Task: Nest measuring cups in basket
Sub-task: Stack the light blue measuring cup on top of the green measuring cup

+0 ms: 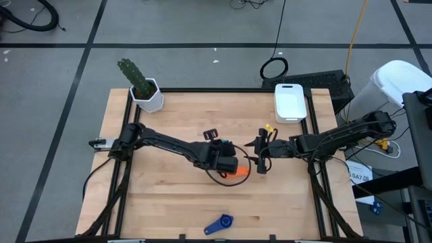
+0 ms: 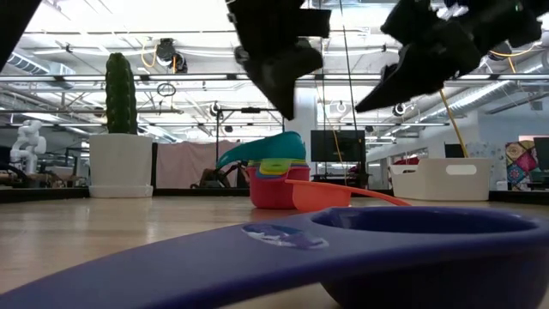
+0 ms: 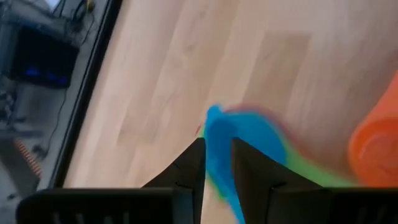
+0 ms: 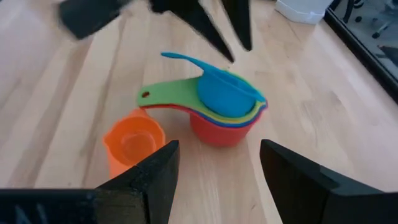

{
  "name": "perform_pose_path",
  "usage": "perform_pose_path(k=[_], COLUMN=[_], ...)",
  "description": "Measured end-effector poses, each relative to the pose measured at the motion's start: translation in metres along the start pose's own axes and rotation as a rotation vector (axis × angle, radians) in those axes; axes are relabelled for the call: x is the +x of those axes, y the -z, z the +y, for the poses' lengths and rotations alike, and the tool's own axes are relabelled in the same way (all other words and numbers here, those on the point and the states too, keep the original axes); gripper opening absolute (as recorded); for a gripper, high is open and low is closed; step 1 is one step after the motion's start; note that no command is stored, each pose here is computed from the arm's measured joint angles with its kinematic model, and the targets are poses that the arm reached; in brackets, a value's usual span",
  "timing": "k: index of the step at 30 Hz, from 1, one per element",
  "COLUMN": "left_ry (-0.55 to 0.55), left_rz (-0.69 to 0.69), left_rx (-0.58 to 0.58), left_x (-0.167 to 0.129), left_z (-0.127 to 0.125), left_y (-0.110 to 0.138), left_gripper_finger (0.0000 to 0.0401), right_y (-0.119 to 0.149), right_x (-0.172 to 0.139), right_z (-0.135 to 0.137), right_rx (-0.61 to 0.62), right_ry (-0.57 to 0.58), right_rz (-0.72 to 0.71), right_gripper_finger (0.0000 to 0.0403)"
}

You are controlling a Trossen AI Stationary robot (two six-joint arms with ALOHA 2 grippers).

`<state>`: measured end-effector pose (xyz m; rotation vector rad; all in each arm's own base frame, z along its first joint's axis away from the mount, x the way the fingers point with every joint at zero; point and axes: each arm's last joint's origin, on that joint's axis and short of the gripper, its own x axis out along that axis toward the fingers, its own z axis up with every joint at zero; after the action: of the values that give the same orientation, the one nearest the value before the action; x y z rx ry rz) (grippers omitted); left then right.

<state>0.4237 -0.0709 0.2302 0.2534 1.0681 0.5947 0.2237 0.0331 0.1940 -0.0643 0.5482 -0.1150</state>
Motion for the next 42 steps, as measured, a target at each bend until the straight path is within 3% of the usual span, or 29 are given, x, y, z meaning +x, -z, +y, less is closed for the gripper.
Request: perform_pose_path(k=[5, 12, 16, 21, 32, 36, 39, 42], left_ry=[0.052, -0.151, -0.154, -0.163, -0.064, -0.016, 0.141, 0.13], left_rz=[-0.033, 0.008, -0.029, -0.02, 0.018, 0.002, 0.002, 0.015], left_rx=[0.04, 0.085, 0.076, 0.072, 0.058, 0.073, 0.1, 0.111], left_x=[0.006, 0.003, -0.01, -0.006, 0.032, 0.027, 0.024, 0.022], left_z=[-0.009, 0.003, 0.008, 0.012, 0.001, -0.008, -0.016, -0.018], left_y=[-0.005, 0.005, 0.003, 0.002, 0.012, 0.013, 0.011, 0.014], left_gripper_finger=[0.0078, 0.0078, 0.0078, 0.0078, 0.0078, 0.0078, 0.0078, 0.0075], right_y=[0.019, 0.02, 0.019, 0.015, 0.014, 0.013, 0.013, 0.013], right_x=[0.003, 0.002, 0.002, 0.002, 0.002, 0.002, 0.002, 0.002], right_z=[-0.001, 0.002, 0.002, 0.001, 0.002, 0.002, 0.001, 0.0], right_rx=[0.056, 0.01, -0.002, -0.012, -0.011, -0.011, -0.023, -0.026], right_ry=[-0.063, -0.079, -0.077, -0.075, -0.082, -0.082, -0.075, -0.072], right_rz=[0.006, -0.003, -0.015, -0.054, -0.066, -0.069, -0.071, -0.075], right_gripper_finger=[0.0215, 0.0215, 0.0215, 0.0215, 0.0215, 0.0215, 0.0215, 0.0215])
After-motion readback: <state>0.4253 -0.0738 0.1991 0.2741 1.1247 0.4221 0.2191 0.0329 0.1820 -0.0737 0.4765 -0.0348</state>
